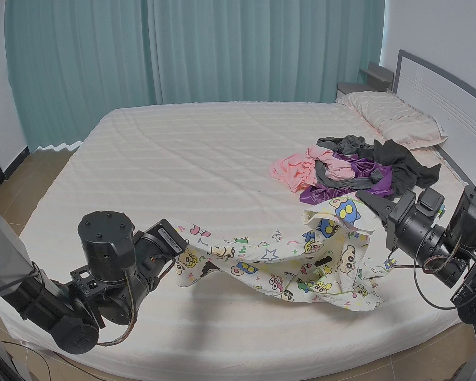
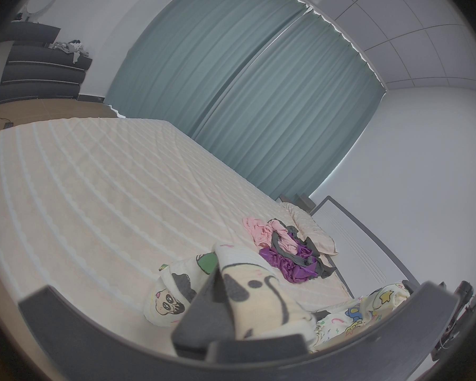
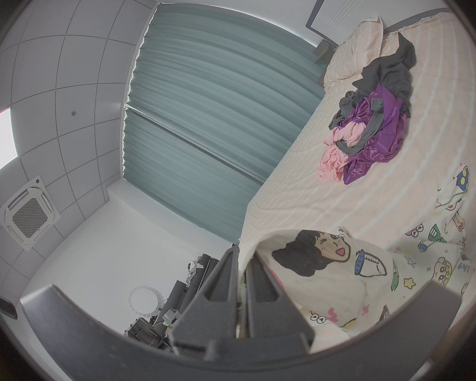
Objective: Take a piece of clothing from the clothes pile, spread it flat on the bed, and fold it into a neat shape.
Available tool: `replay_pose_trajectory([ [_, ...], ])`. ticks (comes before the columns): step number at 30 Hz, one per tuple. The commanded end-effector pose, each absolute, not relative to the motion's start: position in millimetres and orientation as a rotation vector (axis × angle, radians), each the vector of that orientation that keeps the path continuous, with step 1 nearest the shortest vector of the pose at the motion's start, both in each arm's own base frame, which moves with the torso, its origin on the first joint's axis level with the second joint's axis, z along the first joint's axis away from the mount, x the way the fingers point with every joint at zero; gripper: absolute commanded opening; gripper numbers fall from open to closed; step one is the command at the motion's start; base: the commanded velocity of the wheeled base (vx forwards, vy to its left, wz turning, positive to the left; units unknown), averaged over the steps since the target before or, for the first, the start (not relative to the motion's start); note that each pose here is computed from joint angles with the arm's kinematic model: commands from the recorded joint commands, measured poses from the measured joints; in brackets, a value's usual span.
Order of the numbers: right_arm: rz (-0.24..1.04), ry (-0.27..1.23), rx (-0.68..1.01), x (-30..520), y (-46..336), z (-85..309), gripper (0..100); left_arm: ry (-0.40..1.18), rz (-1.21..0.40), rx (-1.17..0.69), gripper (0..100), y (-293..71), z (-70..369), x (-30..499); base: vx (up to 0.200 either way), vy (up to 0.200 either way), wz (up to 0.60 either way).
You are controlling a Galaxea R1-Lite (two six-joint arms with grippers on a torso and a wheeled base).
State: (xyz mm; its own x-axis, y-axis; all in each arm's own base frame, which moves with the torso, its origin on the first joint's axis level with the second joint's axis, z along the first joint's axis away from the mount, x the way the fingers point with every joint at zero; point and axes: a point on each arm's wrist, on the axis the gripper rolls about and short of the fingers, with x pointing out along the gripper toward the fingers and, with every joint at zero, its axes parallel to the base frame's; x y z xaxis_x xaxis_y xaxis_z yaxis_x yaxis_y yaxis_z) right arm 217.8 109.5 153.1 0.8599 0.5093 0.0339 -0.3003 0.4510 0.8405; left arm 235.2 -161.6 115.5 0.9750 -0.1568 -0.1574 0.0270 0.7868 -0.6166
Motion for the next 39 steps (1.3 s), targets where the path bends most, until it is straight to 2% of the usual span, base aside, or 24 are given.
replay_pose_trajectory([
  [1, 0.506, 0.235, 0.984, 218, 109, 153, 0, 0.205, -0.099, -0.659, 0, -162, 115, 235, 0.0, 0.2, 0.0],
  [35, 0.514, 0.195, 0.982, 212, 104, 163, 0, 0.182, -0.109, -0.673, 0, -158, 124, 230, 0.0, 0.2, 0.0],
  [39, 0.525, 0.172, 0.969, 206, 101, 168, 0, 0.186, -0.112, -0.674, 0, -157, 124, 227, 0.0, 0.0, 0.0],
])
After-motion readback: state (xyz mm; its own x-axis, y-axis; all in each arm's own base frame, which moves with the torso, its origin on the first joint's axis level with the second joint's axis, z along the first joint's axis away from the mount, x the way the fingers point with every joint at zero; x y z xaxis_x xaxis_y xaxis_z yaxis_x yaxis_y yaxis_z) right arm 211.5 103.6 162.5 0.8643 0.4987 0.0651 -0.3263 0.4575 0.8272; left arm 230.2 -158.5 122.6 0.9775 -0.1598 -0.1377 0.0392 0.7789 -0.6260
